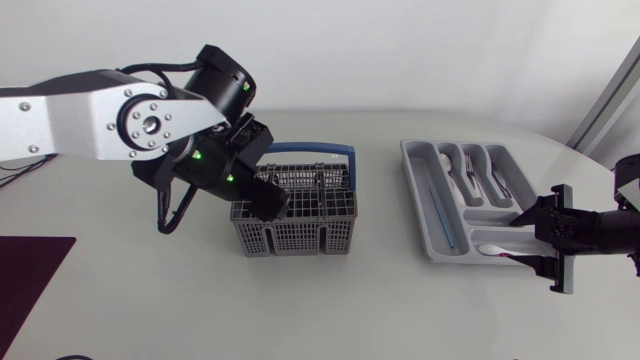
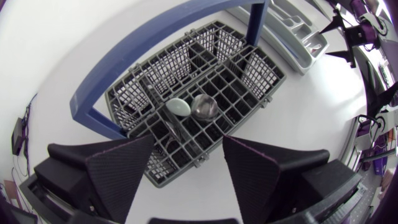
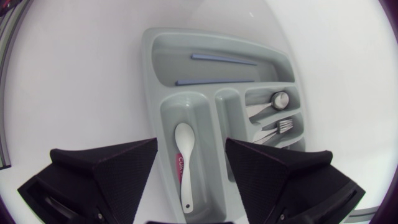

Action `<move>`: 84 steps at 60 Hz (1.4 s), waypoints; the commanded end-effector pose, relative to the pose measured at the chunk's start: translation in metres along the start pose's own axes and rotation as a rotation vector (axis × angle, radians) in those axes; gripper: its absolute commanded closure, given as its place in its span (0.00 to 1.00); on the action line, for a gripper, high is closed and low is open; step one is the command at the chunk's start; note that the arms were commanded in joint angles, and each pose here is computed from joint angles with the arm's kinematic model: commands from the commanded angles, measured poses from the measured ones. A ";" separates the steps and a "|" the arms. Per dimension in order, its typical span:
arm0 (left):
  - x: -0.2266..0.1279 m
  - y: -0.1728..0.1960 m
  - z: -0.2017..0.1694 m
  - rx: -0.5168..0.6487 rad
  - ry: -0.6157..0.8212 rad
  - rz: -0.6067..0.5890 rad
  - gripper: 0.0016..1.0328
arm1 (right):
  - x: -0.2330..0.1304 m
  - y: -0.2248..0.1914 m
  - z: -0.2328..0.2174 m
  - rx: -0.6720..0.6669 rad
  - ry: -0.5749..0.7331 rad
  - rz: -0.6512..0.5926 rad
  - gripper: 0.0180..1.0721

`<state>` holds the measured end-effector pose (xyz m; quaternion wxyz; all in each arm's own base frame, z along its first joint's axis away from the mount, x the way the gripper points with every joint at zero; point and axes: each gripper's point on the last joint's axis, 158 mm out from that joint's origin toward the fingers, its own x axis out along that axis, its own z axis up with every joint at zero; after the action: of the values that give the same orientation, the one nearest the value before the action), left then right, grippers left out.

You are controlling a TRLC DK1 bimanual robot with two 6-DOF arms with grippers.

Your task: Unload the cutlery basket into the drawer organizer.

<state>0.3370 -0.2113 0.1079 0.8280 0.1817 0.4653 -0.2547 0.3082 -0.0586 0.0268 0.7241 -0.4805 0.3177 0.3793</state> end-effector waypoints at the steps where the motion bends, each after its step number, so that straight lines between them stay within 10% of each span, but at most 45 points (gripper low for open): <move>1: 0.002 0.000 0.005 -0.031 0.010 -0.002 0.20 | -0.001 0.015 0.011 0.012 -0.020 0.021 0.20; 84: 0.030 0.017 0.003 -0.150 0.082 0.016 0.75 | -0.017 0.046 0.050 -0.018 -0.078 0.005 0.18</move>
<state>0.3576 -0.2052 0.0852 0.8213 0.1449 0.5091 -0.2129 0.2721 -0.0109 0.0412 0.7301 -0.4804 0.2858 0.3932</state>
